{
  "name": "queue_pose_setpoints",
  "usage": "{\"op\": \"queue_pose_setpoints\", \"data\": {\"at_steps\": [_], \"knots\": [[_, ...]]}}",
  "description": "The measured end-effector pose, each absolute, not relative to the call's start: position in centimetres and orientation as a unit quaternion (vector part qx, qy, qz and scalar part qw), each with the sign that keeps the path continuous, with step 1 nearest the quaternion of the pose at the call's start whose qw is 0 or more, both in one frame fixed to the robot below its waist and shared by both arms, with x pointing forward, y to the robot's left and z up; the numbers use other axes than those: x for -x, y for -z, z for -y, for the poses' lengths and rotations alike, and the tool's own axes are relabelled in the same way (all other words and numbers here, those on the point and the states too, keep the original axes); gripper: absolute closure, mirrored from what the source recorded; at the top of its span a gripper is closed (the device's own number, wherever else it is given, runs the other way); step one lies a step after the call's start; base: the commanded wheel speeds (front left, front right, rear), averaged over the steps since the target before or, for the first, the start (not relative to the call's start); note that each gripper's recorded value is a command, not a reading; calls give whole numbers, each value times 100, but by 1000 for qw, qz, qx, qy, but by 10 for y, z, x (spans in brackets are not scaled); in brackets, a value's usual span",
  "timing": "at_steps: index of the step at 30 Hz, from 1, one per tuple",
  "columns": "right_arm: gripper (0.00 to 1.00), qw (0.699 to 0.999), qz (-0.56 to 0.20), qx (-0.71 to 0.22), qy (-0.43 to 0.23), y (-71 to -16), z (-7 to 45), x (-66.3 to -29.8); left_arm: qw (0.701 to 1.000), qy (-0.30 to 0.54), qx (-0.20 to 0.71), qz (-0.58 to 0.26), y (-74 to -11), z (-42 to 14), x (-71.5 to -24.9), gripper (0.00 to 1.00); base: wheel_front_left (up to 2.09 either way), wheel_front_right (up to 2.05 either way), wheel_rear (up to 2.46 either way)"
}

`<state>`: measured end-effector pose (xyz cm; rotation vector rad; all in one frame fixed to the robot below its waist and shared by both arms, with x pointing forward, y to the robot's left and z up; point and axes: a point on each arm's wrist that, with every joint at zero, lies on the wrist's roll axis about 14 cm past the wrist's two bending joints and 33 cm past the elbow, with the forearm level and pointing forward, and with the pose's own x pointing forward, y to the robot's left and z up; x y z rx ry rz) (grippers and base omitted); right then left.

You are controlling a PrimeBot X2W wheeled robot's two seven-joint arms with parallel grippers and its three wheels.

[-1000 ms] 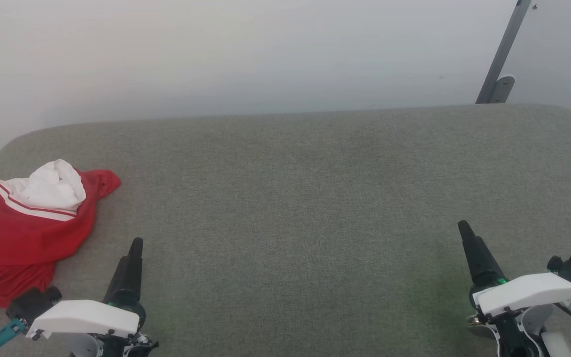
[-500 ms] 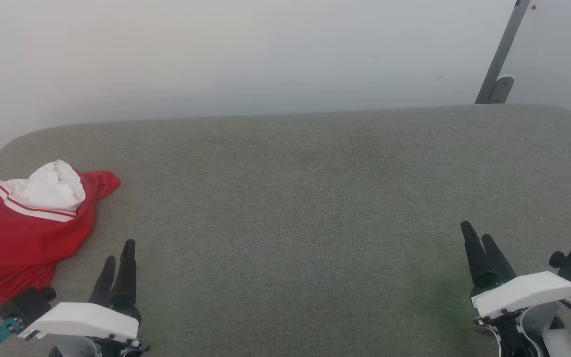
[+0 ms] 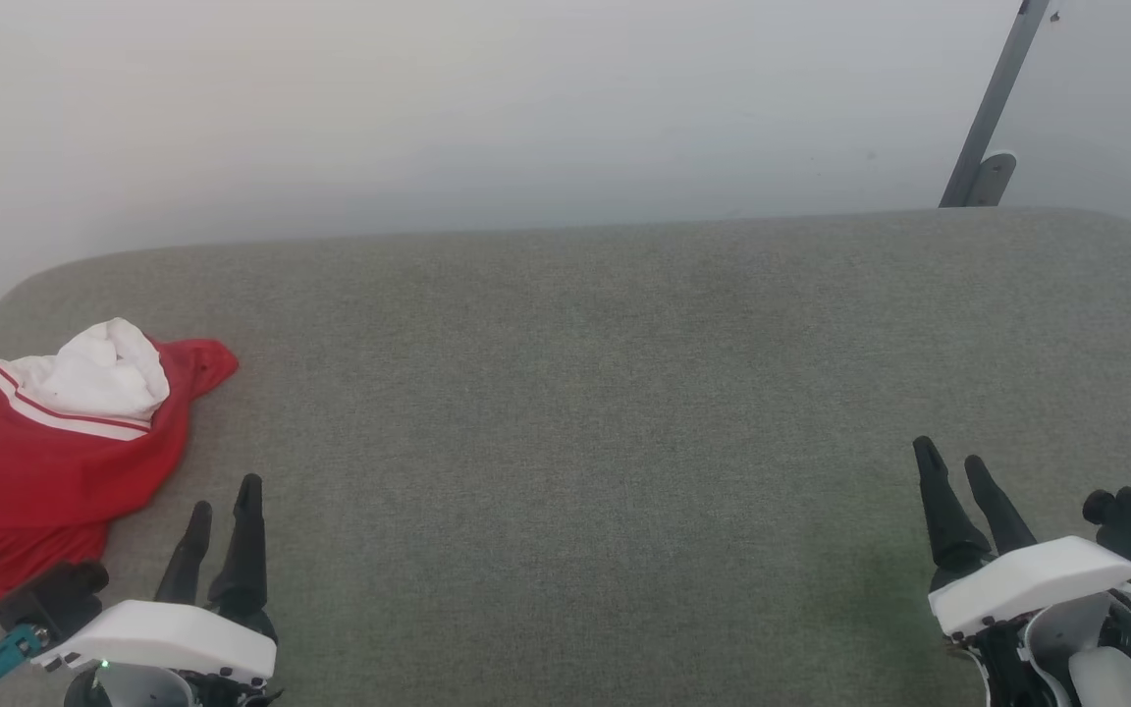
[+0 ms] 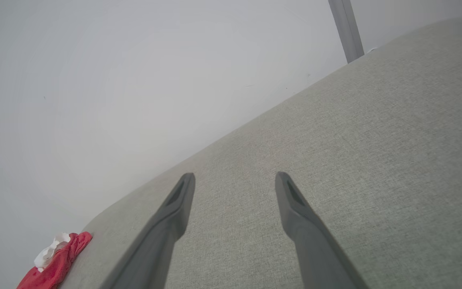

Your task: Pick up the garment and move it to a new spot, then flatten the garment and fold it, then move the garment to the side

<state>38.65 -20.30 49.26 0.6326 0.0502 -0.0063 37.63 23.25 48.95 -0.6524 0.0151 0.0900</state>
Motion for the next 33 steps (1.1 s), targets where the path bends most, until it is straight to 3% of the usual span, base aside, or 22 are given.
{"op": "queue_pose_setpoints", "data": {"at_steps": [33], "knots": [[0, 986, 6, -167, -13, -505, 204, -385, 983, -25, 180, 12, -496, -235, -376, 0, 0, 0, 0]]}}
